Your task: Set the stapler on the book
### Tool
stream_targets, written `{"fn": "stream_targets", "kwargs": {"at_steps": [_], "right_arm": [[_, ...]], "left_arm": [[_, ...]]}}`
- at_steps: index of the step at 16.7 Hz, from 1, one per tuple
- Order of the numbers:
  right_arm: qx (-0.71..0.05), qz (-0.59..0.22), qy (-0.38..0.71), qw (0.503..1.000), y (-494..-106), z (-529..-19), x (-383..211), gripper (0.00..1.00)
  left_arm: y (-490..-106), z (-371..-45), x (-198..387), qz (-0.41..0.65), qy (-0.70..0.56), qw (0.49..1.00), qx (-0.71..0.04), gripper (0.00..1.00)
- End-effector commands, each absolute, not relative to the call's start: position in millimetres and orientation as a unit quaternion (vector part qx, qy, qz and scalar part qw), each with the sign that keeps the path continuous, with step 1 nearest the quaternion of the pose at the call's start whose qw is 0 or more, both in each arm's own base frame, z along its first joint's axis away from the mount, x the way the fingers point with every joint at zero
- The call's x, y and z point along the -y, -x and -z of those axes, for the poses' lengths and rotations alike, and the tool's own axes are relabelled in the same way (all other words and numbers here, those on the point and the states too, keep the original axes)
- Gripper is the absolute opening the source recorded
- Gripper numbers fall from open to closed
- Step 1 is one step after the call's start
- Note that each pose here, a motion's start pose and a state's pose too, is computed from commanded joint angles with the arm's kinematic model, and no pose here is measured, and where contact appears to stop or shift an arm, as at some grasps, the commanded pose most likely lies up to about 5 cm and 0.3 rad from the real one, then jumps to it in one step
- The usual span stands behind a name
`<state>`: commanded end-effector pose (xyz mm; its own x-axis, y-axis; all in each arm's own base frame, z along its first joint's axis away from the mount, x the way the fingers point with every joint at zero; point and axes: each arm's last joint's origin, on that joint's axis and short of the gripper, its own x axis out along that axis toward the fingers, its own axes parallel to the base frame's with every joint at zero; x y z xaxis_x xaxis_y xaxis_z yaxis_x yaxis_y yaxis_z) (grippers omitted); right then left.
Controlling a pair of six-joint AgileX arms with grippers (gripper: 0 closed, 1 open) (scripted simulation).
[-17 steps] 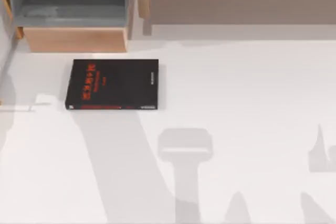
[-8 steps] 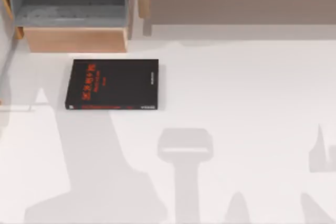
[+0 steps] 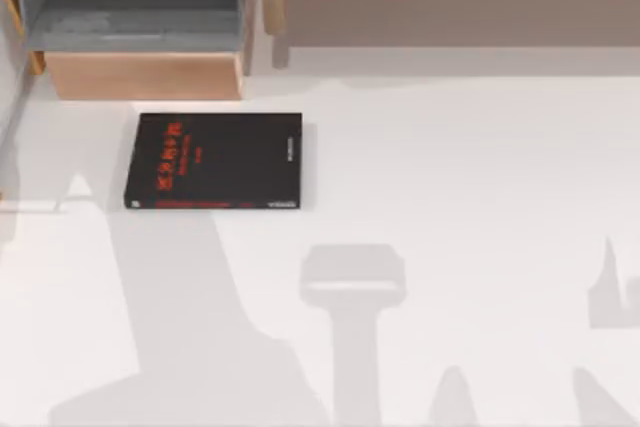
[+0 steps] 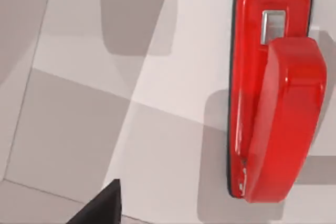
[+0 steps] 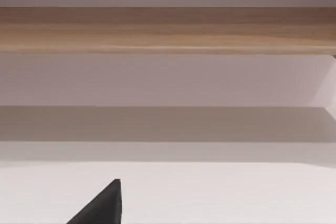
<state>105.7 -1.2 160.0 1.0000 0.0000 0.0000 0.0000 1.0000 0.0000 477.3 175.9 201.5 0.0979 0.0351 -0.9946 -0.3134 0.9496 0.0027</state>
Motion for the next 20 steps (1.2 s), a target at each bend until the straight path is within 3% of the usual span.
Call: {"fn": "stream_targets", "kwargs": {"at_steps": [4,7,15,20], "right_arm": [[0.000,0.000,0.000,1.000,-106,-160,1,1.00],[0.000,0.000,0.000,1.000,-106,-160,1,1.00],[0.000,0.000,0.000,1.000,-106,-160,1,1.00],[0.000,0.000,0.000,1.000,-106,-160,1,1.00]], "left_arm": [[-458,-232,-187,-0.118,0.105,0.734,-0.661,1.00],[-457,-233,-185,-0.119,0.105,0.735,-0.659,1.00],[-491,-139,-170,-0.119,0.106,0.732,-0.662,1.00],[-492,-135,-169,-0.119,0.106,0.732,-0.663,1.00]]}}
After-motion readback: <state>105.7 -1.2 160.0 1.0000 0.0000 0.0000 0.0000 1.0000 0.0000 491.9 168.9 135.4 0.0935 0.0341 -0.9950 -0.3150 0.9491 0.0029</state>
